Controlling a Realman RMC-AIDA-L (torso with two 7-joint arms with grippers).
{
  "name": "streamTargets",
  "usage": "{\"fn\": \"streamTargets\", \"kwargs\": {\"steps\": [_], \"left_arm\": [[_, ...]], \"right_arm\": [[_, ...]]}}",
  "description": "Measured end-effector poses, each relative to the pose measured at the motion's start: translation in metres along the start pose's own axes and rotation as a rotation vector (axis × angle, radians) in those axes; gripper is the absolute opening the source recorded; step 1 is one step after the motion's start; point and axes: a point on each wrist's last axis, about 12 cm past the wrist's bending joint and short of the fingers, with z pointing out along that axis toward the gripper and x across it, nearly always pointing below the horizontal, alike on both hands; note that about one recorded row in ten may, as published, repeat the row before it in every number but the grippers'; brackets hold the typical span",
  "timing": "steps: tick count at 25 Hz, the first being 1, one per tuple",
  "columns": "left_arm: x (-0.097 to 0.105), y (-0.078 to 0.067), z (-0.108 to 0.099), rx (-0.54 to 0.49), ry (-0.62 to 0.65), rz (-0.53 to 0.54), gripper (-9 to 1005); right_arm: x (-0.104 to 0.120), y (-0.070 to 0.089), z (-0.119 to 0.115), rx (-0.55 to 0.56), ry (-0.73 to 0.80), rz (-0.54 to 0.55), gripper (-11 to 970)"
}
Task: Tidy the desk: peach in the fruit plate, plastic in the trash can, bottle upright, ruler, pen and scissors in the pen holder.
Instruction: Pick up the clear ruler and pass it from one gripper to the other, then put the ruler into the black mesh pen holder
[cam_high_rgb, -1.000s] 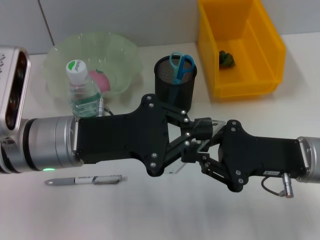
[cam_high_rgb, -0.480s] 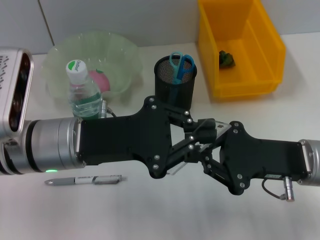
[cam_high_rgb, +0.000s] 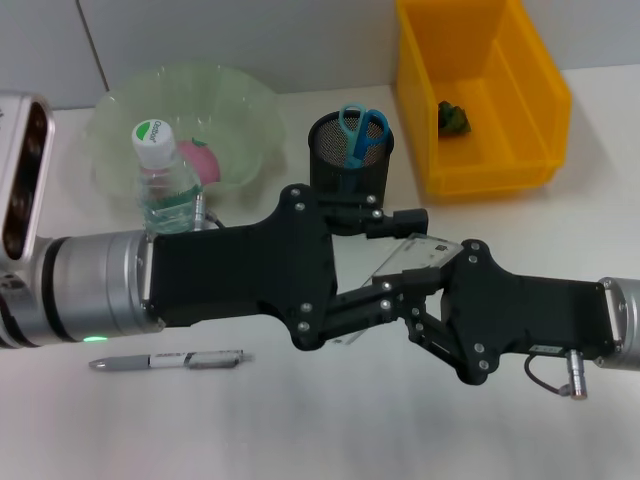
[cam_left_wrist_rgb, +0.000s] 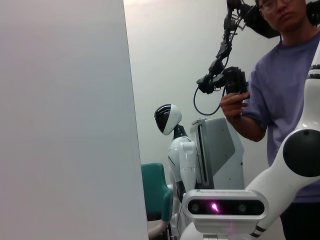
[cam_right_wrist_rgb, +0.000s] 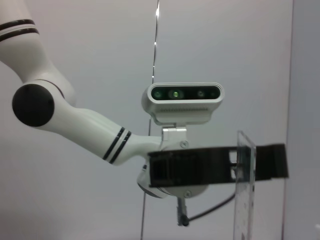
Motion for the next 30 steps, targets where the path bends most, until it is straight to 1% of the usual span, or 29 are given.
{"fn": "streamTargets", "kwargs": {"steps": [2,5,7,10,13,16,19,22,25,30], "left_arm": [[-0.001,-0.001,-0.003,-0.005,-0.009,-0.003,309],[0.0,-0.003,-0.01,-0.026,-0.015,-0.009,365],[0.003,-0.004,-0.022,-0.072,0.003,-0.014,402],[0.014,-0.008,-0.048,-0.191,0.049,-0.034,514],[0.028,-0.019,-0.071,-0.299,0.097,-0.054,627],[0.038,-0.031,-0.086,-0.374,0.104,-0.071,808],[0.044,-0.039,-0.092,-0.406,0.105,-0.091,808],[0.047,-0.041,-0.094,-0.418,0.112,-0.105,808],[0.047,-0.04,-0.093,-0.42,0.113,-0.11,808],[0.046,-0.038,-0.093,-0.416,0.114,-0.112,808]], "right_arm": [[0.001,-0.002,-0.003,0.043,0.002,0.001,7],[0.001,-0.01,-0.012,0.173,-0.011,0.001,7],[-0.001,-0.02,-0.018,0.287,-0.039,-0.006,7],[-0.005,-0.037,-0.023,0.432,-0.075,-0.021,7],[-0.009,-0.053,-0.012,0.504,-0.113,-0.064,6],[-0.011,-0.069,0.008,0.547,-0.119,-0.118,6],[-0.008,-0.084,0.029,0.579,-0.078,-0.147,6],[-0.004,-0.093,0.05,0.58,-0.026,-0.156,6],[-0.002,-0.098,0.064,0.572,0.009,-0.146,10],[0.003,-0.1,0.073,0.572,0.039,-0.1,17]]}}
